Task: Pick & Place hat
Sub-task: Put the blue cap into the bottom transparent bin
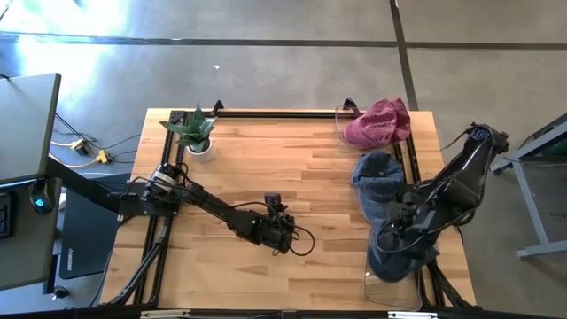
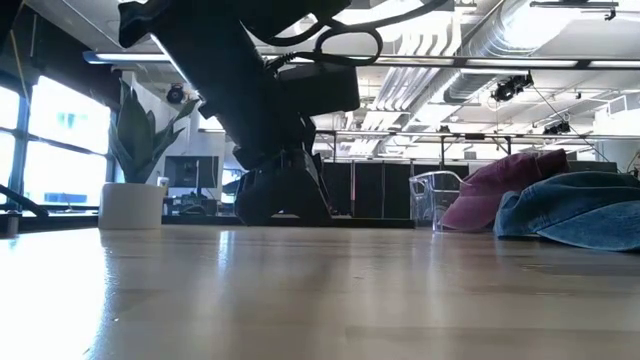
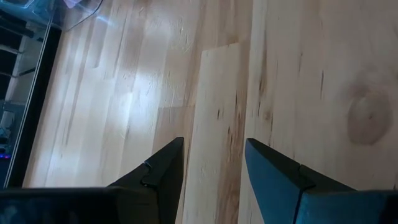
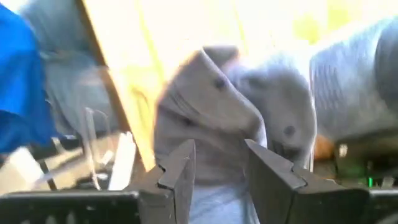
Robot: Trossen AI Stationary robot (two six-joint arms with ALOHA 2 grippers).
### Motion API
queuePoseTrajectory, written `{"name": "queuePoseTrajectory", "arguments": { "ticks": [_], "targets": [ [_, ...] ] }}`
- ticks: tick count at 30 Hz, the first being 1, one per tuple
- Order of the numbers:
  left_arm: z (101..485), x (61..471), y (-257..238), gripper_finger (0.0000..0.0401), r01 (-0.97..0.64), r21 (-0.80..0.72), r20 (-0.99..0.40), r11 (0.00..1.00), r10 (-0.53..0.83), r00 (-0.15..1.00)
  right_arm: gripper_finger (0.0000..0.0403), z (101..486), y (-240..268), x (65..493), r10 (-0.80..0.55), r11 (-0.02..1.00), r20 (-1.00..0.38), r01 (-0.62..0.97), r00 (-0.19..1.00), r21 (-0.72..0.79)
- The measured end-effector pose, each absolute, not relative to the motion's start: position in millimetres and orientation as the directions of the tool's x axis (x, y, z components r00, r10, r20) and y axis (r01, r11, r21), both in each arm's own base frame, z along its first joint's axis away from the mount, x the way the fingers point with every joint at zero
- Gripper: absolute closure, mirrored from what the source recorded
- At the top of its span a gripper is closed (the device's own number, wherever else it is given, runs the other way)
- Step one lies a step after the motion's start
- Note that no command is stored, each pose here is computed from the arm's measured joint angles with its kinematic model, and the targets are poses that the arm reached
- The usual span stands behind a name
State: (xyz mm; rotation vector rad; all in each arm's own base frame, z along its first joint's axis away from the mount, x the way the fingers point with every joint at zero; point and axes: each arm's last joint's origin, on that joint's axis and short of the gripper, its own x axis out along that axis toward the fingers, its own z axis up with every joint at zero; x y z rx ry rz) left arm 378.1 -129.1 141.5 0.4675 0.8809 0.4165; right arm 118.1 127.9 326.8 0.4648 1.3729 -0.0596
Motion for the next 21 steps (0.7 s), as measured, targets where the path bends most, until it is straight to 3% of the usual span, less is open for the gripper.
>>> {"name": "queuePoseTrajectory", "arguments": {
  "ticks": [6, 12, 16, 21],
  "targets": [
    [138, 372, -123, 0.0236, -0.198, 0.534, -0.664, 0.822, 0.553, 0.503, 0.0275, 346, 118, 136, 0.053, 0.974, -0.862, 0.166, 0.505, 0.156],
    [129, 380, -107, 0.0236, -0.229, 0.505, -0.685, 0.832, 0.548, 0.481, 0.0261, 345, 86, 175, -0.055, 0.987, -0.833, 0.155, 0.55, 0.038],
    [130, 382, -100, 0.0236, -0.238, 0.486, -0.697, 0.841, 0.537, 0.475, 0.0227, 332, 56, 208, -0.089, 0.981, -0.875, 0.193, 0.476, 0.005],
    [129, 381, -102, 0.0236, -0.225, 0.472, -0.71, 0.852, 0.519, 0.475, 0.0178, 296, 13, 239, -0.194, 0.948, -0.956, 0.295, 0.221, -0.124]
  ]
}}
